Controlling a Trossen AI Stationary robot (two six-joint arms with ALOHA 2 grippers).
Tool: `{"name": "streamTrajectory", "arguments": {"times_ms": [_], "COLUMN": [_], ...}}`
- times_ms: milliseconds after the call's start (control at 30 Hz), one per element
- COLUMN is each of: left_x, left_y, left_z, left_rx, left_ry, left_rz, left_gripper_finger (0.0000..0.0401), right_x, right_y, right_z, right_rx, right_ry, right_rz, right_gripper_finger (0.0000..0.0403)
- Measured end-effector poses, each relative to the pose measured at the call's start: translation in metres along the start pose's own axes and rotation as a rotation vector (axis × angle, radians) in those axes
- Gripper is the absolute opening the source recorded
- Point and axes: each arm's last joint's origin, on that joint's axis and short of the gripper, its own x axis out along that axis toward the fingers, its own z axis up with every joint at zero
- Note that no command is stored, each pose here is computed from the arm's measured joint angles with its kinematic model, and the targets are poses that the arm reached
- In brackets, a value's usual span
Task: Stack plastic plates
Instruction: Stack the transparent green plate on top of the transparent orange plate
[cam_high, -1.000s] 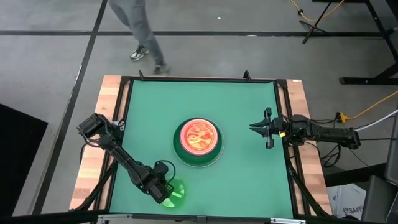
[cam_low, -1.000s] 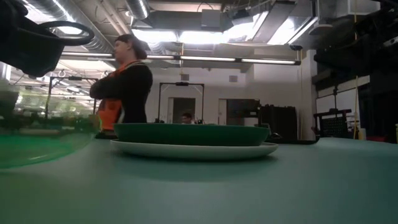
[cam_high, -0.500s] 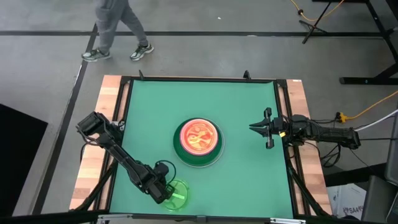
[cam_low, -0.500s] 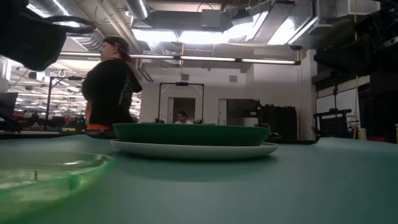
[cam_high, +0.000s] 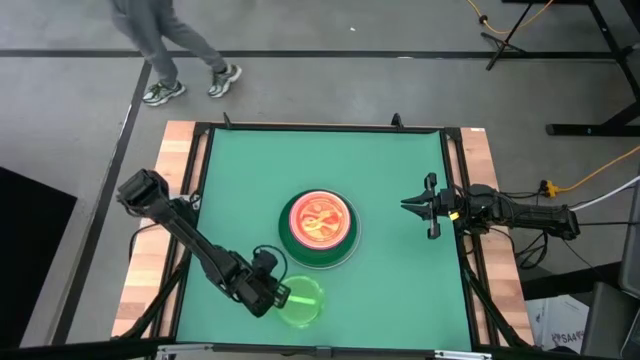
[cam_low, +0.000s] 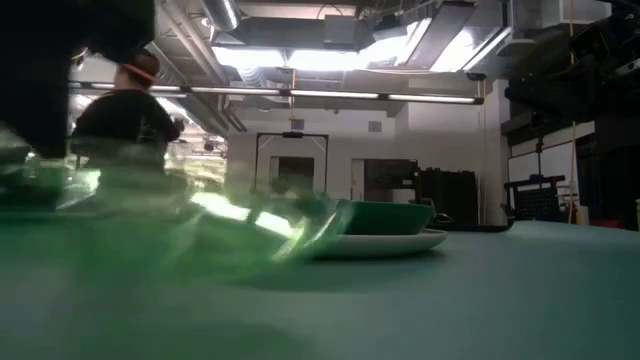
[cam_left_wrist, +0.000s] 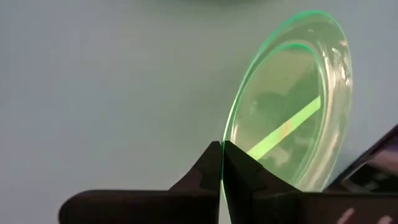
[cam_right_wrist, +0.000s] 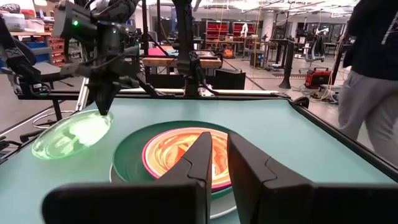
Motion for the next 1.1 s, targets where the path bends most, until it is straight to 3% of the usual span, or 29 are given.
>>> {"name": "streamTrajectory", "arguments": {"times_ms": [367,767,1100], "left_x": [-0.009,0.002,0.007], "left_y": [-0.009,-0.013,0.002], "left_z": [0.053,0.119,0.182], "left_rx": [-0.032,0.027,0.097], "left_ry": [-0.104,-0.074,-0.074], "left_rz": [-0.046,-0.079,-0.065], "left_gripper_finger": [0.0,0.0,0.0], "right_x": [0.0,0.0,0.0], "right_y": [0.0,0.0,0.0], "right_z": [0.0,0.0,0.0], "right_rx": [0.0,0.0,0.0], "right_ry": [0.0,0.0,0.0], "right_rz": [0.0,0.0,0.0], "right_gripper_finger": [0.004,0.004,0.004]}}
